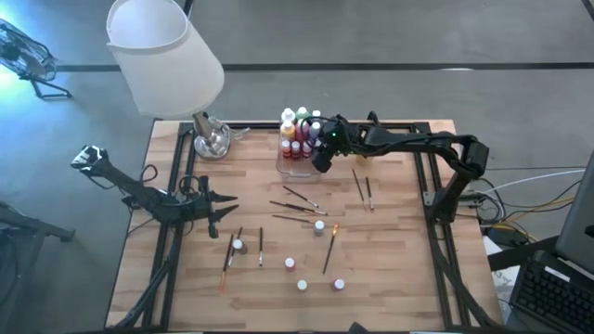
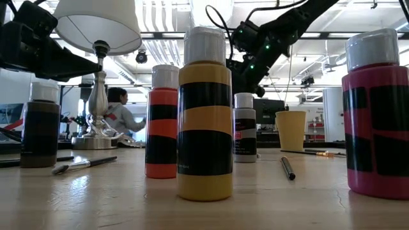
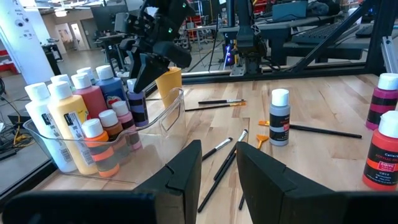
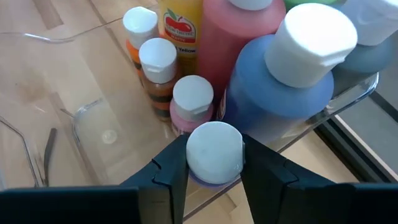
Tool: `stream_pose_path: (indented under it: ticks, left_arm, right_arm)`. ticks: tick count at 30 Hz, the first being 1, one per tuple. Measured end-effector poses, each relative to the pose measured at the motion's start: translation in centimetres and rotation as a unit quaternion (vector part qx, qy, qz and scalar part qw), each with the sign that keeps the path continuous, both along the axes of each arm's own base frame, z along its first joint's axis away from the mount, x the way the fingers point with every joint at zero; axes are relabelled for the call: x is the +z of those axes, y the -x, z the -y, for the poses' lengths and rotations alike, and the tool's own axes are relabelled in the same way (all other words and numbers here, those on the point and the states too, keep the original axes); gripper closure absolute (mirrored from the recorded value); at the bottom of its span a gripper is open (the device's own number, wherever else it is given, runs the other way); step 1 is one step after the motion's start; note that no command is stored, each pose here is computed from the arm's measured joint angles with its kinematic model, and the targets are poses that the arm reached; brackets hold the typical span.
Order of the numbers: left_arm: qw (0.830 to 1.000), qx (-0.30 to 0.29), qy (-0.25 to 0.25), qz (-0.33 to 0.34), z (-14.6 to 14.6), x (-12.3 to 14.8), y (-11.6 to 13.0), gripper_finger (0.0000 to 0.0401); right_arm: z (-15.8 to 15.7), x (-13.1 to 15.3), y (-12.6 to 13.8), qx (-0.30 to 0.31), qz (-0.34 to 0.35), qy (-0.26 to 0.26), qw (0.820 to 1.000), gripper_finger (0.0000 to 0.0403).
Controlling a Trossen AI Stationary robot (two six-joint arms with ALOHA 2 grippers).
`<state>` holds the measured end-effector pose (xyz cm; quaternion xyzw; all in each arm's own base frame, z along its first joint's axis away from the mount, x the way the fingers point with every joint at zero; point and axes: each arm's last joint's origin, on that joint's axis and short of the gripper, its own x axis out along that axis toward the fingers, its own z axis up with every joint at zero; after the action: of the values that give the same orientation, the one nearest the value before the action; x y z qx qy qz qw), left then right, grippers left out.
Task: Pick & Place Paint Supplies
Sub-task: Put the small blue paint bottle into the bin
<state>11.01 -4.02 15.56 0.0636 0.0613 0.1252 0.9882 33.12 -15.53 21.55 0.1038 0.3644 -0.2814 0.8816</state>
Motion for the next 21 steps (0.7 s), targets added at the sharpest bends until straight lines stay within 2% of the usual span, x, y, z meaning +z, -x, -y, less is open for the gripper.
stream_pose_path:
  ticks: [4, 11, 21]
  left_arm:
    - [1.0, 0.0, 0.0, 0.0, 0.0, 0.0, 0.0, 0.0293]
    - [1.0, 0.0, 0.0, 0.0, 0.0, 0.0, 0.0, 0.0293]
    - [1.0, 0.0, 0.0, 0.0, 0.0, 0.0, 0.0, 0.0293]
  right_arm:
    - [0.1, 0.0, 0.0, -0.004, 0.001, -0.003, 1.0, 0.0276]
    - [0.1, -0.5, 0.2, -0.002, 0.004, -0.007, 1.0, 0.0291]
    - [0.4, -2.1, 1.0, -0.013, 0.018, -0.013, 1.0, 0.0277]
